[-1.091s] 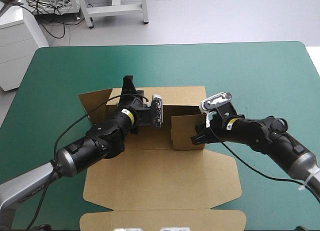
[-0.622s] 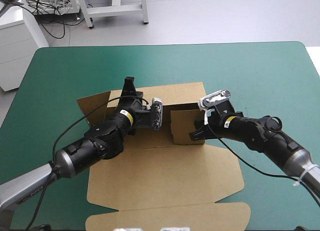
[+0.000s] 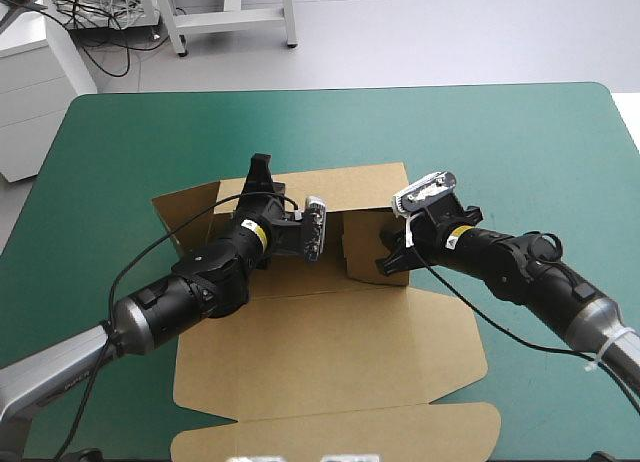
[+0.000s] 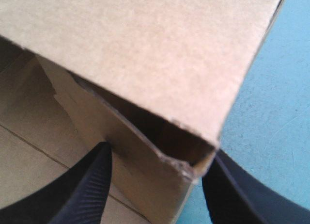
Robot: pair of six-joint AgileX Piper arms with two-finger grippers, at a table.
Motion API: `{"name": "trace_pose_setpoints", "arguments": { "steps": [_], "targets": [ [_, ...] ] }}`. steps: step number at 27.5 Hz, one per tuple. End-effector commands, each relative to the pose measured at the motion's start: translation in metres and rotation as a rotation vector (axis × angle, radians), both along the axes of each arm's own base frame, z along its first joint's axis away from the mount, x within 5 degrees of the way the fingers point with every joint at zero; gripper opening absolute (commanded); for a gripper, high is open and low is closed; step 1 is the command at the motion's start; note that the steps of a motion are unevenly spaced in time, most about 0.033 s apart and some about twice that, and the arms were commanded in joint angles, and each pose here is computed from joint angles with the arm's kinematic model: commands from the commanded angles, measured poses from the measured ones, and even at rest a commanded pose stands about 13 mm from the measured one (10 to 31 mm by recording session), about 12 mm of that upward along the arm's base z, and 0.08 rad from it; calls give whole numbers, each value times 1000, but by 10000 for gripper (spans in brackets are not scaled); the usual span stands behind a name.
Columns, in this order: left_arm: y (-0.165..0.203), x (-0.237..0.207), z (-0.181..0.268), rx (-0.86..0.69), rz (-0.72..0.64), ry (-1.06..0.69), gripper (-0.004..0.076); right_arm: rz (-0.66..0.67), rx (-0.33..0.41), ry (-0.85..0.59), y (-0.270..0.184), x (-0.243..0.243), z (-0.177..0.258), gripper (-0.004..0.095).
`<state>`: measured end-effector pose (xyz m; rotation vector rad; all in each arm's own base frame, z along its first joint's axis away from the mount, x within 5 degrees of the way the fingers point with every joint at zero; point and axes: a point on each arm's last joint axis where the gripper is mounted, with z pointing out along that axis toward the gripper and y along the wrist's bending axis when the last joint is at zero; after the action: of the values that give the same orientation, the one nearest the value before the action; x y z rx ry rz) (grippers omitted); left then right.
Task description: Fold the box
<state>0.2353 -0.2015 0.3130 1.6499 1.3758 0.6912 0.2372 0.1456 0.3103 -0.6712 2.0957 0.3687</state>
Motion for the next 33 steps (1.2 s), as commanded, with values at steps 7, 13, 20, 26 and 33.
{"name": "trace_pose_setpoints", "arguments": {
  "steps": [7,13,20,26,33],
  "targets": [
    [2,-3,1,-33,29,38,-10,-57,78,-28,11,21,-3,387],
    [2,-3,1,-32,28,37,-10,-68,101,-10,12,20,-3,-12],
    [1,-4,2,-34,23,36,-10,-77,118,-15,12,21,-2,-13],
    [-1,-19,11,-40,8,23,30,-104,158,-32,12,24,0,-13],
    [-4,-46,21,-115,16,83,345,-114,173,-54,12,25,2,-13]
  ]
}}
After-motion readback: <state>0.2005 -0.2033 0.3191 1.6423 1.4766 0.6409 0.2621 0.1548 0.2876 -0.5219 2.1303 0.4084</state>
